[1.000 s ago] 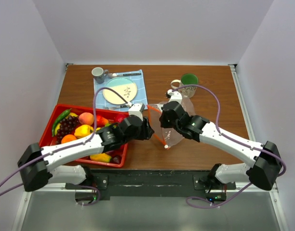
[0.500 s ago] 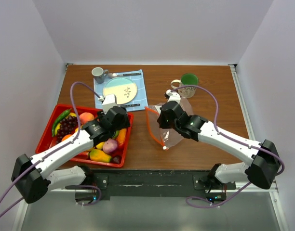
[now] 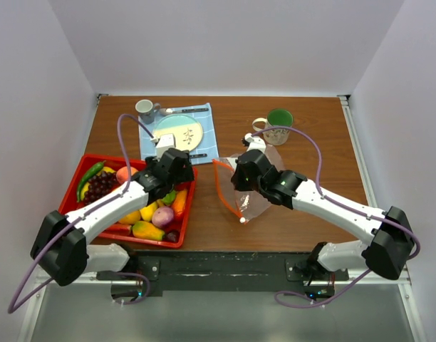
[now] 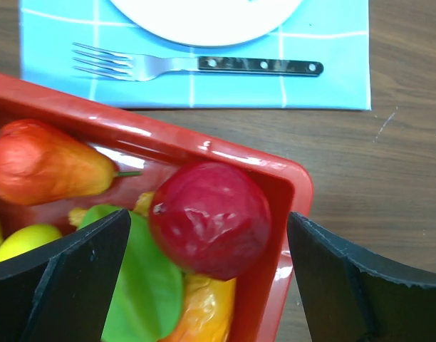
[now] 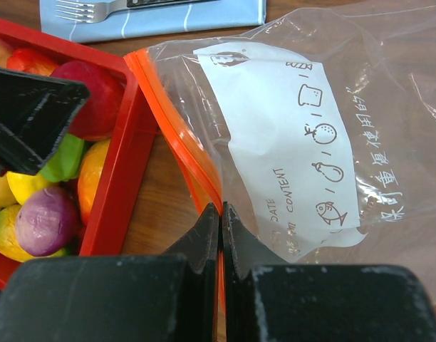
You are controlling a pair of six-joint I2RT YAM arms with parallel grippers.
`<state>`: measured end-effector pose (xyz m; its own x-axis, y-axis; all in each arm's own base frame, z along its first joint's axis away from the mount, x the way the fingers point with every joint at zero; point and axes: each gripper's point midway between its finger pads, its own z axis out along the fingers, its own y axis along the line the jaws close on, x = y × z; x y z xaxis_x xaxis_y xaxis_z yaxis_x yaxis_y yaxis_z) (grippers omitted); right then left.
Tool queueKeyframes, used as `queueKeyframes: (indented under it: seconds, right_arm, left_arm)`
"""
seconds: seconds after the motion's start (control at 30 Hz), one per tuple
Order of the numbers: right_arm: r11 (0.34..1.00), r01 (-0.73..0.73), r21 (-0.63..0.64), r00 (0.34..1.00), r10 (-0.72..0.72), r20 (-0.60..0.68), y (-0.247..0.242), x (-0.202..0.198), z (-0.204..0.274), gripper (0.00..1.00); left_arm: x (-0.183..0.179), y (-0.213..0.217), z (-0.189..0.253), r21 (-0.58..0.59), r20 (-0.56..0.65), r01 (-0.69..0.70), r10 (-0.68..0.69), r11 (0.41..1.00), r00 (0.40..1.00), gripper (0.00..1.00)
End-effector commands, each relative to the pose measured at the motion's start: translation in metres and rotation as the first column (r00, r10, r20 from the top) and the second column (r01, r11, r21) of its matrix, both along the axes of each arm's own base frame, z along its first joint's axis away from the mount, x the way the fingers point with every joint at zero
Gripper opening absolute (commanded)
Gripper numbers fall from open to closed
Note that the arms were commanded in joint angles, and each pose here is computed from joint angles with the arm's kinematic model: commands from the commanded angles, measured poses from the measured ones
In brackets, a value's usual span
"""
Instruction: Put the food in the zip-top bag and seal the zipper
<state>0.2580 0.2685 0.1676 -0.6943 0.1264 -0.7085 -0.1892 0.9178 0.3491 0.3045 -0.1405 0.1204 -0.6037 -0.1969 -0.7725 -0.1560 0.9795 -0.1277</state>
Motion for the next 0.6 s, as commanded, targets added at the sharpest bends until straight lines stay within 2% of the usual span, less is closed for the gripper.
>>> queueKeyframes:
  seconds: [0.0, 0.23, 0.33, 0.37, 0.43, 0.47, 0.57]
  right_arm:
    - [0.998, -0.002, 0.071, 0.999, -0.001, 0.042, 0.008, 0.006, 0.03, 0.0]
    - [0.998, -0.005, 0.064, 0.999, 0.003, 0.033, 0.008, 0.005, 0.026, 0.0]
    - [0.998, -0.006, 0.063, 1.0, 0.004, 0.028, 0.009, 0.005, 0.024, 0.0]
    - [0.998, -0.005, 0.062, 1.0, 0.003, 0.029, 0.009, 0.005, 0.025, 0.0]
    - [0.998, -0.002, 0.057, 1.0, 0.0, 0.03, 0.008, 0.005, 0.025, 0.0]
    - [0.998, -0.003, 0.057, 1.0, 0.002, 0.028, 0.008, 0.005, 0.025, 0.0]
    - [0.999, -0.005, 0.053, 1.0, 0.003, 0.025, 0.009, 0.005, 0.025, 0.0]
  left_arm:
    - [0.009, -0.011, -0.01, -0.026, 0.013, 0.038, -0.038, 0.999, 0.999, 0.96]
    - [0.005, -0.006, -0.027, -0.028, -0.004, 0.014, -0.014, 0.999, 1.0, 0.93]
    - [0.008, -0.008, -0.024, -0.038, 0.011, 0.022, -0.022, 0.999, 1.0, 0.7]
    - [0.008, -0.008, -0.023, -0.039, 0.013, 0.024, -0.024, 0.999, 1.0, 0.56]
    - [0.006, -0.009, -0.014, -0.047, 0.025, 0.037, -0.036, 0.998, 0.999, 0.45]
    - [0.005, -0.008, -0.009, -0.054, 0.033, 0.041, -0.039, 0.998, 0.999, 0.36]
    - [-0.001, -0.008, 0.015, -0.091, 0.078, 0.065, -0.058, 0.994, 0.995, 0.25]
